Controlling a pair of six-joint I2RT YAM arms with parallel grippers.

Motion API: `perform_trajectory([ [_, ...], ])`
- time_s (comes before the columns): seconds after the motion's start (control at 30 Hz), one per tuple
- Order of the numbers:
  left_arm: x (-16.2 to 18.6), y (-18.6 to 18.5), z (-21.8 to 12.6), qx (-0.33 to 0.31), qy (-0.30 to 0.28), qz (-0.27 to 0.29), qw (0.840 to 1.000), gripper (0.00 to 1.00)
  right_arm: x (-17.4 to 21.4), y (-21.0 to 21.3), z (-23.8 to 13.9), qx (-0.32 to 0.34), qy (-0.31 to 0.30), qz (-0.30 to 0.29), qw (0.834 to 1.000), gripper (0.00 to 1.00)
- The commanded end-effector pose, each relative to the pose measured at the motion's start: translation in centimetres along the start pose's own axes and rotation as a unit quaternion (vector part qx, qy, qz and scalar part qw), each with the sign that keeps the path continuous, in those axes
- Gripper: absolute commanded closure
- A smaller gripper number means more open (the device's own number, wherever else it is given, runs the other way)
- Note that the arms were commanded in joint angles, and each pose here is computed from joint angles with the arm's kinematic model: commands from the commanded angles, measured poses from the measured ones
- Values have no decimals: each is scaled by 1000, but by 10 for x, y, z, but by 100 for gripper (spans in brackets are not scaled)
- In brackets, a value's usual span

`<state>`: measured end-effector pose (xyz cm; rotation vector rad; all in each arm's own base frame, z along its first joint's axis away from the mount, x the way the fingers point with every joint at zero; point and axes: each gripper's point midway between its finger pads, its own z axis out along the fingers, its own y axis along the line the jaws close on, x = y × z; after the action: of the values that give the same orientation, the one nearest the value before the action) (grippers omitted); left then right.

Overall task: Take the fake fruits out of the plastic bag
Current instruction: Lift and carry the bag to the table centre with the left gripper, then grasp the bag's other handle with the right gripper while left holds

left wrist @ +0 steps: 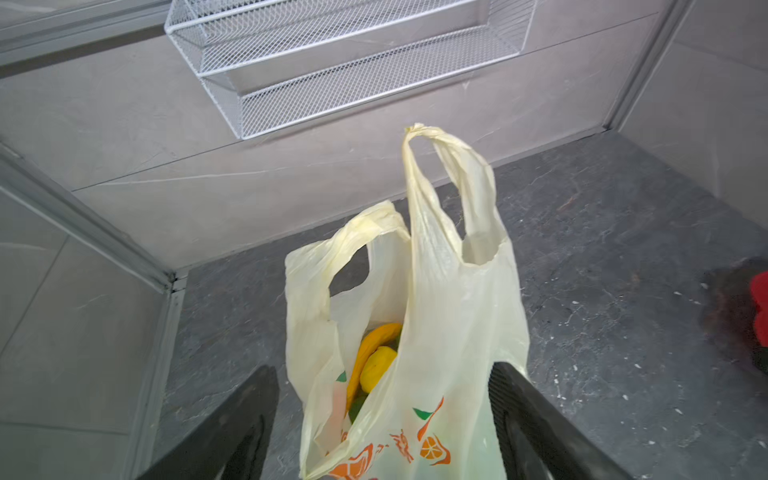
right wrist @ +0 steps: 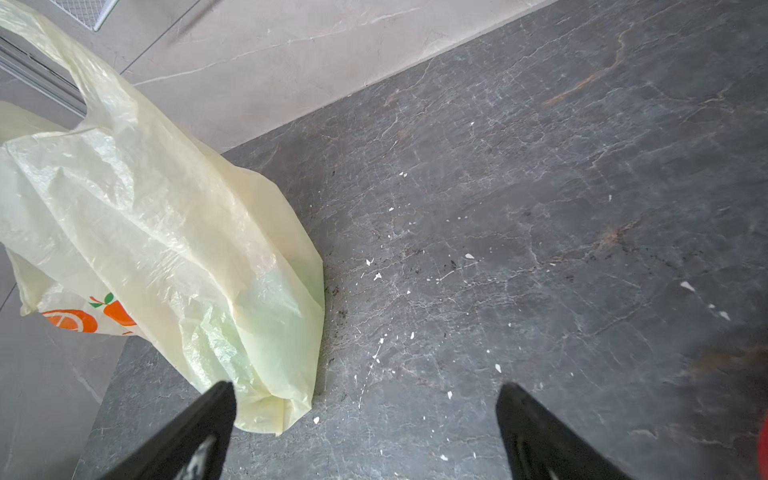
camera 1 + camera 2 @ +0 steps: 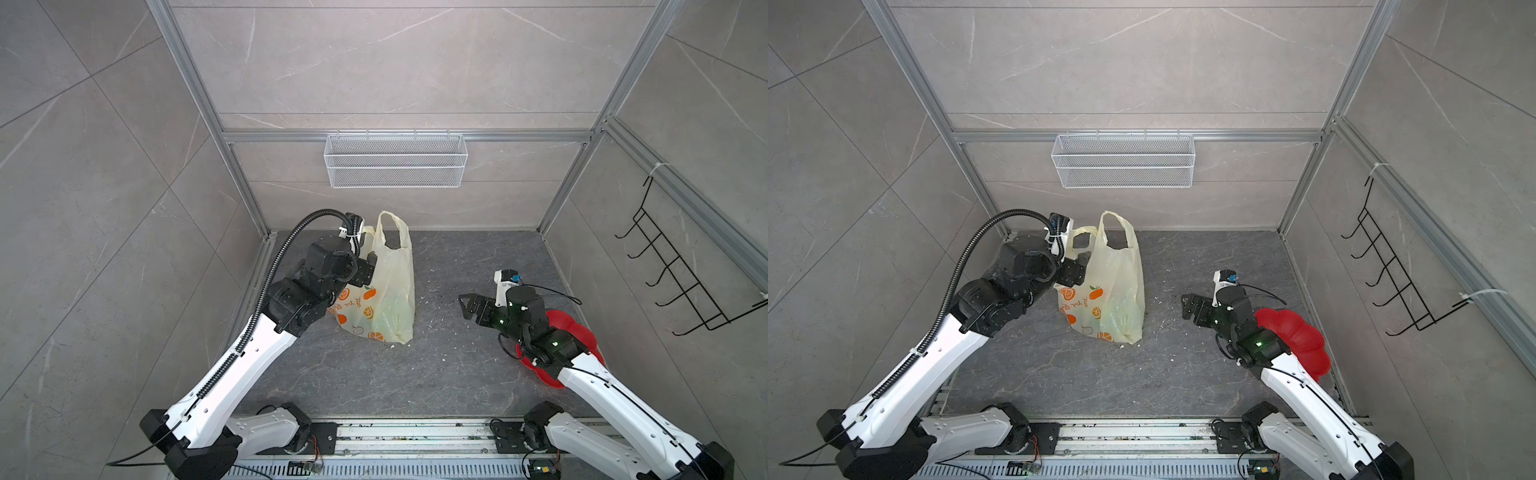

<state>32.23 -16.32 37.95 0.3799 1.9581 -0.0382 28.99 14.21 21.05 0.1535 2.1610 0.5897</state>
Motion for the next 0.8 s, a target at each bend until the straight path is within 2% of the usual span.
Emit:
perform_trajectory([
  [0.0, 9, 41, 10, -58, 37, -21, 997, 16, -4, 5, 1, -6, -9, 6, 1000, 0],
  [0.1, 11, 42, 28, -26, 47, -43, 998, 16, -3, 7, 1, -5, -8, 4, 1000, 0],
  [0.27, 9, 20, 59, 42, 58, -58, 996, 16, -2, 11, -1, -9, -8, 1, 1000, 0],
  [0.43, 12, 35, 90, 29, 66, -89, 993, 18, -1, 24, 0, -25, -6, -1, 1000, 0],
  [0.63, 16, 45, 115, 19, 73, -135, 988, 37, -10, 63, 10, -32, -9, -30, 999, 0],
  [0.77, 27, 34, 125, 44, 85, -170, 981, 60, -20, 108, 18, -37, -21, -74, 996, 0],
])
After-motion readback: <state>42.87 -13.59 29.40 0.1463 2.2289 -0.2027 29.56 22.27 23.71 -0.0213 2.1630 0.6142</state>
